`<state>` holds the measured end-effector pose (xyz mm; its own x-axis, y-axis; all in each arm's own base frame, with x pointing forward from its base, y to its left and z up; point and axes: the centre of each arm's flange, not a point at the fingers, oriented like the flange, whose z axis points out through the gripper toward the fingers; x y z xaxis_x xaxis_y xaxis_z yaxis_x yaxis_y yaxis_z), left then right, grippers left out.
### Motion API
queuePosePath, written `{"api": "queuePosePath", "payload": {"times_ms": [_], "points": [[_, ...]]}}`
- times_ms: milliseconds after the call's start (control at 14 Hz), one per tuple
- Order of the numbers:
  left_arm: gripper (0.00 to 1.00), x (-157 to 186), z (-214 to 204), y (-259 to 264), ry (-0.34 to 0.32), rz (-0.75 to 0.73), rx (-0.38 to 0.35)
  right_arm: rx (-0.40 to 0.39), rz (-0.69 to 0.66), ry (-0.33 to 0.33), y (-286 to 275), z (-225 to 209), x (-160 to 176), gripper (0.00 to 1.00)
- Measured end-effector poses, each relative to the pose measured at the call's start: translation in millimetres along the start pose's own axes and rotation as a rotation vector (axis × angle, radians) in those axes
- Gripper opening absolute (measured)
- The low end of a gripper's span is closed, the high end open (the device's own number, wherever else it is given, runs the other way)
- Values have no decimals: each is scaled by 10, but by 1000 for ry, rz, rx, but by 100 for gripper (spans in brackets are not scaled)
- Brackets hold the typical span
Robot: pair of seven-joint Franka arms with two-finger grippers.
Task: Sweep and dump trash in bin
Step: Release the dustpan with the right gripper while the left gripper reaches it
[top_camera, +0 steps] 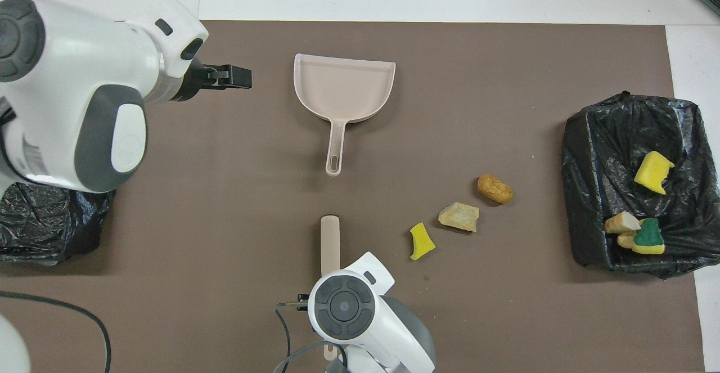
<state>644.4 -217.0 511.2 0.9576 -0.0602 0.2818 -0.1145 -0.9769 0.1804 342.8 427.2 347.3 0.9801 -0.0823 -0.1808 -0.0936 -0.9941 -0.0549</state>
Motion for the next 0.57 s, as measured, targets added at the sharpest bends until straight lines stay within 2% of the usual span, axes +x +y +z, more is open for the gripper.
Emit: {"api": "queuePosePath", "payload": {"times_ms": [143,215,286,429,572], "points": [[100,-18,431,362,-4,-8,7,-7,-2,-14,1,69,-64,100],[100,-88,660,586,-20,-5,6,-15,-3,-20,18,113,-85,92],[100,-161,811,765,-34,3,4,-21,-3,-23,32,141,-96,92],[100,-256,937,976,-50,14,1,-23,-4,-25,36,156,-106,76],[100,-324,988,1066,-64,19,2,-24,-5,-26,38,161,-109,74]]}}
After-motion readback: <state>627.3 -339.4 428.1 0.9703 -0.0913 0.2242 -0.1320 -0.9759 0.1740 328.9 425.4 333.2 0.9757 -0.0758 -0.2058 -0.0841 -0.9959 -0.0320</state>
